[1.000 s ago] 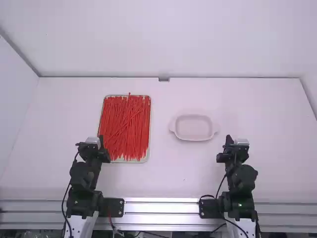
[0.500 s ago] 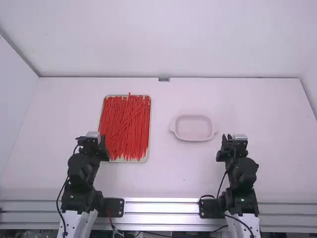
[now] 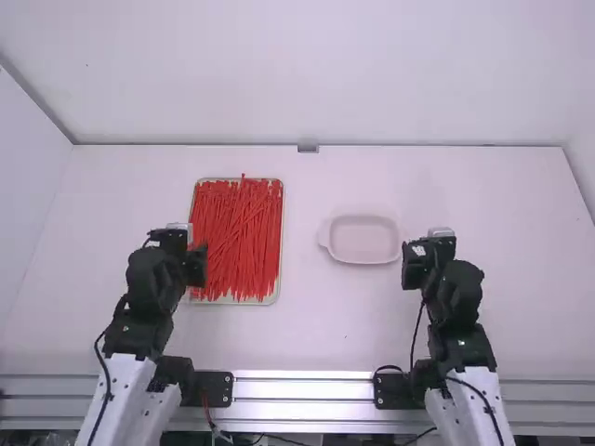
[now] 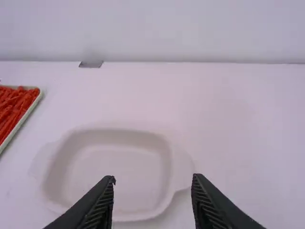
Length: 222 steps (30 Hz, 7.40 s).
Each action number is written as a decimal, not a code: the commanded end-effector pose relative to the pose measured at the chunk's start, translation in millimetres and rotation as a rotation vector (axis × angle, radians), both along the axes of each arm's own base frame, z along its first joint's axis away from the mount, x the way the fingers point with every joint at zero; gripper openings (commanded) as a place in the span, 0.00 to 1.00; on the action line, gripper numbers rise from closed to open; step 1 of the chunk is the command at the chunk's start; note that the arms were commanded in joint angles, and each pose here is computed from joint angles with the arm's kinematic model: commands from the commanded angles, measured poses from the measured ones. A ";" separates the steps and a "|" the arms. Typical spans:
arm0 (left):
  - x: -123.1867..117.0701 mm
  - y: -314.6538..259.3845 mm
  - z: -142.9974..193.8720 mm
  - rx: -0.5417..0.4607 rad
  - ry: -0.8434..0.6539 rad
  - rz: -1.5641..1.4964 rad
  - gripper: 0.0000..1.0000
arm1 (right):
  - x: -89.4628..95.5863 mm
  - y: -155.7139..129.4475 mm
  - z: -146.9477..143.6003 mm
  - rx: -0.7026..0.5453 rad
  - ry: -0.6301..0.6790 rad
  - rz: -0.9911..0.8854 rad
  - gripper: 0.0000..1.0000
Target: Fasten the cable tie
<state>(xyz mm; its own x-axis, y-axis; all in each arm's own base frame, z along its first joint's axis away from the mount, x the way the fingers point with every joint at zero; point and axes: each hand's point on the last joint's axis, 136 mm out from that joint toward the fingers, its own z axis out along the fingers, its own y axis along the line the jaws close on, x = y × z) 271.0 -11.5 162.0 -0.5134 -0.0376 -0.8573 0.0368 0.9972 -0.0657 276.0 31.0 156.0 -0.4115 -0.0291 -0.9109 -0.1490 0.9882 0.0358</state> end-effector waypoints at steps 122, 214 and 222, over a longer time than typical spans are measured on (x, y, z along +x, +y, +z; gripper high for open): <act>202.6 -34.1 -62.1 -0.093 0.422 -0.140 0.99 | 77.4 156.1 7.3 0.159 0.203 0.587 1.00; 209.0 -41.6 -137.4 -0.016 0.461 -0.076 0.38 | 72.6 153.5 -3.0 0.138 0.247 0.571 1.00; 205.0 -41.3 -143.8 -0.016 0.463 -0.076 0.38 | 73.8 150.9 -3.2 0.139 0.248 0.563 1.00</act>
<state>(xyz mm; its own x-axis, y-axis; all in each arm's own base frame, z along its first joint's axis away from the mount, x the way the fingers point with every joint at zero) 479.8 -53.1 24.5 -0.8356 0.0054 -0.5493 0.0782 0.9909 -0.1092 343.6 181.2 143.6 -0.5846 -0.1965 -0.7871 -0.6104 0.7457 0.2672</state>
